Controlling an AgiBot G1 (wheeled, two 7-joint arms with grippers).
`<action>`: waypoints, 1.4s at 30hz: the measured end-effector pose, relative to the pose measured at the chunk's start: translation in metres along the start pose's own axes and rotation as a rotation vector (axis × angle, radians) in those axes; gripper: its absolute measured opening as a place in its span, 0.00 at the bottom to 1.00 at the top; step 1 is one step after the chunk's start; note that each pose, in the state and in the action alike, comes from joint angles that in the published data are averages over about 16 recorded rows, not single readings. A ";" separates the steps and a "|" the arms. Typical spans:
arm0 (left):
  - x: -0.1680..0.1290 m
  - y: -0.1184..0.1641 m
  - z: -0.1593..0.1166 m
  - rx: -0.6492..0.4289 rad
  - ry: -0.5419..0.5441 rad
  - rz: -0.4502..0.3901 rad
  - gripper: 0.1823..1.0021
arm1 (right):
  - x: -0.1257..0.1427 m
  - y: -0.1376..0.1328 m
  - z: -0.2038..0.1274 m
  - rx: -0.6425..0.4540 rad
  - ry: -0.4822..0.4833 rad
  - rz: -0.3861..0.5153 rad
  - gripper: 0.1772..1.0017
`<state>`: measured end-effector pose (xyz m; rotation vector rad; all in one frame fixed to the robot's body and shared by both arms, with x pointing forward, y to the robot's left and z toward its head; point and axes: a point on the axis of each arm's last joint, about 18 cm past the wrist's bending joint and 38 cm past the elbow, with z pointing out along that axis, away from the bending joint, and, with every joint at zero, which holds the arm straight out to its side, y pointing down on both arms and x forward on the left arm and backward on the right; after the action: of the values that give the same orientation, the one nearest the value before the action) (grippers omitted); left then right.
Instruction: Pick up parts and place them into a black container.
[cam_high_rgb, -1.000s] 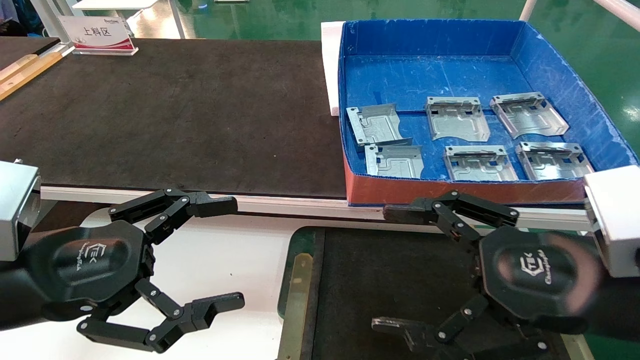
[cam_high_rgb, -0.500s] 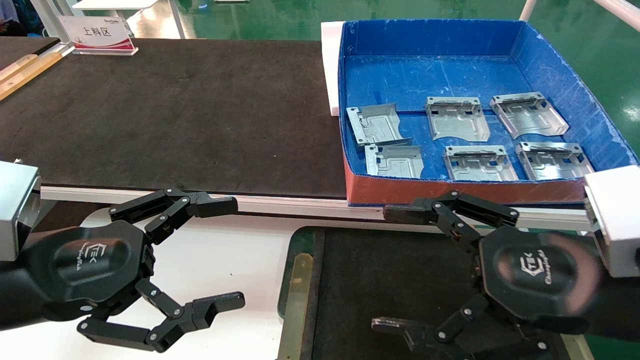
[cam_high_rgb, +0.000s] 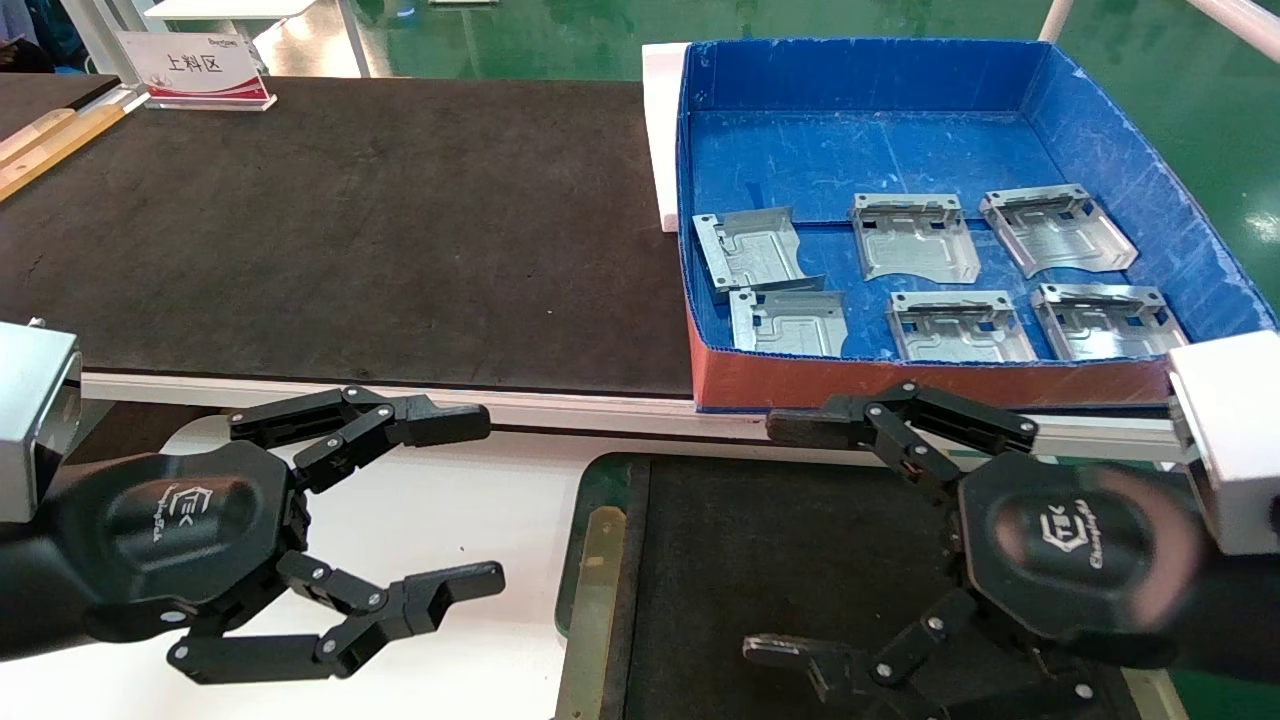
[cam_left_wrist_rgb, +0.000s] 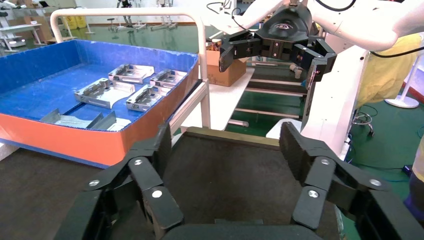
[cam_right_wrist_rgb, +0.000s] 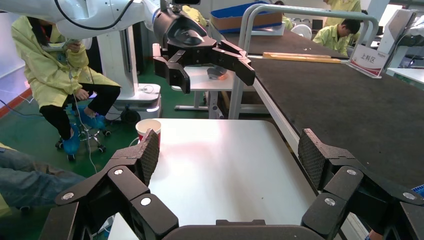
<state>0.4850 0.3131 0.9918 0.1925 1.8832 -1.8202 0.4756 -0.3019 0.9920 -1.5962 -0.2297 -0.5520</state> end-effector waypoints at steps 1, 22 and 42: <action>0.000 0.000 0.000 0.000 0.000 0.000 0.80 | 0.000 0.000 0.000 0.000 0.000 0.000 1.00; 0.000 0.000 0.000 0.000 0.000 0.000 0.24 | 0.000 0.000 0.000 0.000 0.000 0.000 1.00; 0.000 0.000 0.000 0.000 0.000 0.000 0.08 | 0.012 0.003 -0.002 -0.004 0.024 -0.009 1.00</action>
<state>0.4850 0.3131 0.9918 0.1925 1.8832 -1.8202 0.4870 -0.3061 0.9947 -1.5927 -0.2184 -0.5787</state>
